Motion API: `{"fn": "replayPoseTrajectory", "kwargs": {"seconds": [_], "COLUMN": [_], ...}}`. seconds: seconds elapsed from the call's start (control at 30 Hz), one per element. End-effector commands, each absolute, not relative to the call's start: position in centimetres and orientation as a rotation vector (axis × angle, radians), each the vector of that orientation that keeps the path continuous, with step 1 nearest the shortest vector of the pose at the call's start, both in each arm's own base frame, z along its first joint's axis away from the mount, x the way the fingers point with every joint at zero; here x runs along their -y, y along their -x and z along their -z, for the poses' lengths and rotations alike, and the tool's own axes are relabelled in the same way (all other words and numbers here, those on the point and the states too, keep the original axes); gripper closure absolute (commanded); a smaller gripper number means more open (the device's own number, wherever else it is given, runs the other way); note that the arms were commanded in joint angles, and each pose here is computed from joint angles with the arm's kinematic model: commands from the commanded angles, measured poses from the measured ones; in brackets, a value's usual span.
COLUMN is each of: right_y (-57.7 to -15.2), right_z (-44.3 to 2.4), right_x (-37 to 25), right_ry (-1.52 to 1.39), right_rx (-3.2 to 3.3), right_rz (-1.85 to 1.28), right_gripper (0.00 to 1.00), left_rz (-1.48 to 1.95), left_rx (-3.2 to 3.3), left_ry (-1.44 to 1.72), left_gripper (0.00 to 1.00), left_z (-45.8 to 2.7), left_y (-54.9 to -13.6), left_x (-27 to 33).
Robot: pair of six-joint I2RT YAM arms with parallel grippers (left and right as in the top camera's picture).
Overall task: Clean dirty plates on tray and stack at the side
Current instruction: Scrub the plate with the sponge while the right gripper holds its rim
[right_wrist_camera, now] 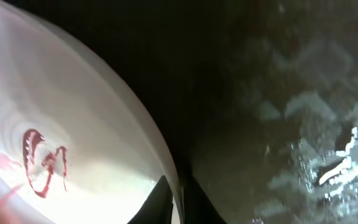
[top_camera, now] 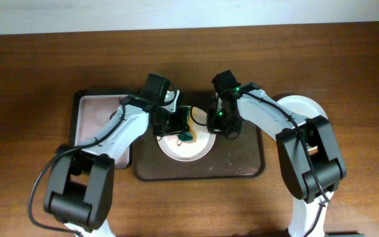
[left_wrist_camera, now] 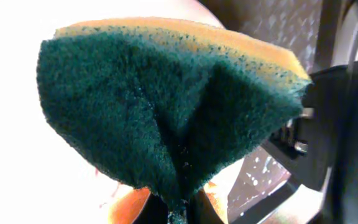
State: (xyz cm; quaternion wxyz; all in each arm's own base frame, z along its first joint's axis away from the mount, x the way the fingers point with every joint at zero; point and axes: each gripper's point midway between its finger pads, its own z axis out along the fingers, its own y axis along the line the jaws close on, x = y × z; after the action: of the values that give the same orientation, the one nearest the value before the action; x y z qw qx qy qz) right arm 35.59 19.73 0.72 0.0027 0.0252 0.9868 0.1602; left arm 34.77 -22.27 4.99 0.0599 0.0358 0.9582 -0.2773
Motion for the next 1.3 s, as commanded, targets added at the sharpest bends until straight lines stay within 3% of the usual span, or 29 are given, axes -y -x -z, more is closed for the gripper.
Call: {"fn": "replayPoseTrajectory", "kwargs": {"seconds": [0.0,0.23,0.43,0.6,0.73,0.97,1.27], "right_y": [-35.3,-35.0,-34.3,-33.9,-33.7,-33.6,-33.5], "right_z": [0.3,0.3,0.4,0.7,0.7,0.7,0.7], "right_x": [-19.3,-19.2,-18.7,-17.7,-17.6,-17.6,-17.5], "right_ry": [-0.077,-0.08,-0.09,-0.103,-0.105,-0.104,-0.106], "right_rx": [-3.114,-3.127,-3.158,-3.178,-3.189,-3.19,-3.197], "right_rz": [-0.469,-0.462,-0.428,-0.337,-0.331,-0.331,-0.328], "right_gripper": [0.96,0.96,0.96,0.96,0.96,0.96,0.96], "left_rz": [0.886,0.768,0.341,0.227,0.27,0.657,0.787], "left_rx": [-2.916,-2.987,-3.06,-3.122,-3.102,-2.839,-2.881], "left_ry": [-0.101,-0.021,0.146,0.237,0.221,-0.095,0.119], "left_gripper": [1.0,1.0,1.0,1.0,1.0,1.0,1.0], "left_z": [-4.3,-0.9,1.3,1.6,0.4,-7.5,-4.8], "left_y": [-34.6,-34.8,-34.8,-33.8,-34.2,-36.9,-37.3], "left_x": [23.7,22.8,16.8,13.7,13.5,19.7,22.7]}}
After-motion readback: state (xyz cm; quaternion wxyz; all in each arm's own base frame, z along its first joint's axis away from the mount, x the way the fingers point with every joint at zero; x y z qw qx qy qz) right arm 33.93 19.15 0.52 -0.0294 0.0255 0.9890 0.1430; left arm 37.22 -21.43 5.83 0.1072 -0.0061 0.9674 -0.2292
